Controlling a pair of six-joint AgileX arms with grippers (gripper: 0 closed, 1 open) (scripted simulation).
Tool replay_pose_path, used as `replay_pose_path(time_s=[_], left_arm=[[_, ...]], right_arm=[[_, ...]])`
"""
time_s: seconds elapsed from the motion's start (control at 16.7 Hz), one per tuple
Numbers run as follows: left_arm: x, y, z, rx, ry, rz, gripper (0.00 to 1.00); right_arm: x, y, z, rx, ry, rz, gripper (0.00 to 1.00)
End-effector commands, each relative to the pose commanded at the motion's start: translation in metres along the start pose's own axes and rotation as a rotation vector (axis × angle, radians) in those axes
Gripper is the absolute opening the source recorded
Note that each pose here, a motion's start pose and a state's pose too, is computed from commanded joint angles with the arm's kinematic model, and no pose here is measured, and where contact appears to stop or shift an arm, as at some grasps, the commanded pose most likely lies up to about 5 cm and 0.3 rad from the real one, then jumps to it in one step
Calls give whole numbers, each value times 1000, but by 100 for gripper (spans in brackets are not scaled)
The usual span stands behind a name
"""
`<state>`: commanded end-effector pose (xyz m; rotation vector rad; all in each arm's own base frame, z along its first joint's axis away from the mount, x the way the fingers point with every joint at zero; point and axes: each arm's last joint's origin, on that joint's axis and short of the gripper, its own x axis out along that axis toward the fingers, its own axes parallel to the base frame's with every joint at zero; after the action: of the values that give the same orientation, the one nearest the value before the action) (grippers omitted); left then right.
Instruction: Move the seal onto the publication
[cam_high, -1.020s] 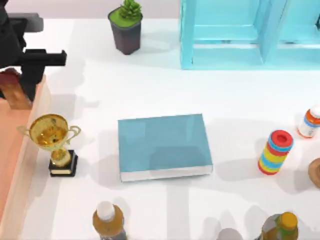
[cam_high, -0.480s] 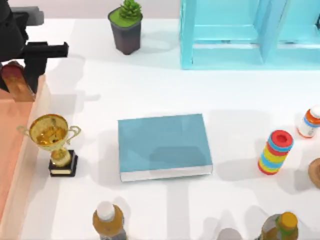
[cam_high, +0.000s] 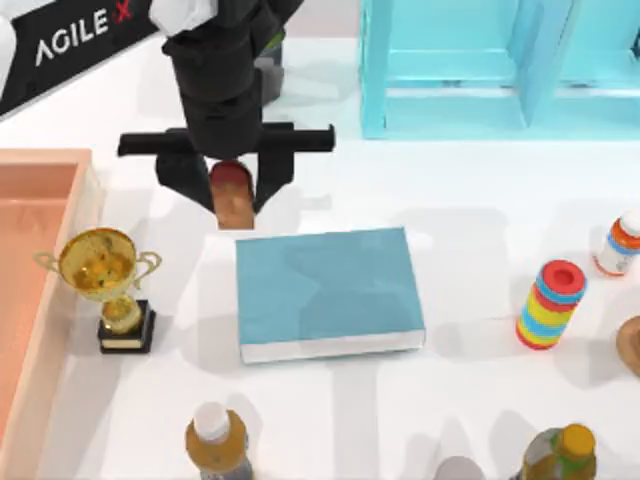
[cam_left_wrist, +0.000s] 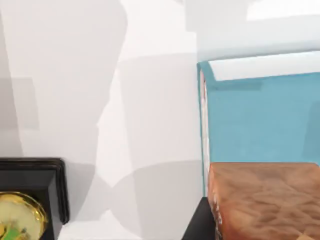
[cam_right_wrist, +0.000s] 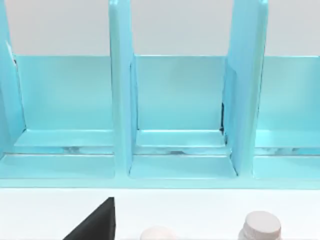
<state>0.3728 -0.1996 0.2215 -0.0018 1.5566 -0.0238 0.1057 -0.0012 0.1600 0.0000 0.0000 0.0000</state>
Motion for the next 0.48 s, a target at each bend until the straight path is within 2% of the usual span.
replay_pose_path(time_s=[0.12,0.24,0.48], left_arm=[[15,-42,-13,6,6,6,0],[25,-69,-26,7,10,12,0],[29,-79,-31,6,10,14,0]], right_arm=[[0,0,0,0,0,0,100],[0,0,0,0,0,0,100],[0,0,0,0,0,0,100]])
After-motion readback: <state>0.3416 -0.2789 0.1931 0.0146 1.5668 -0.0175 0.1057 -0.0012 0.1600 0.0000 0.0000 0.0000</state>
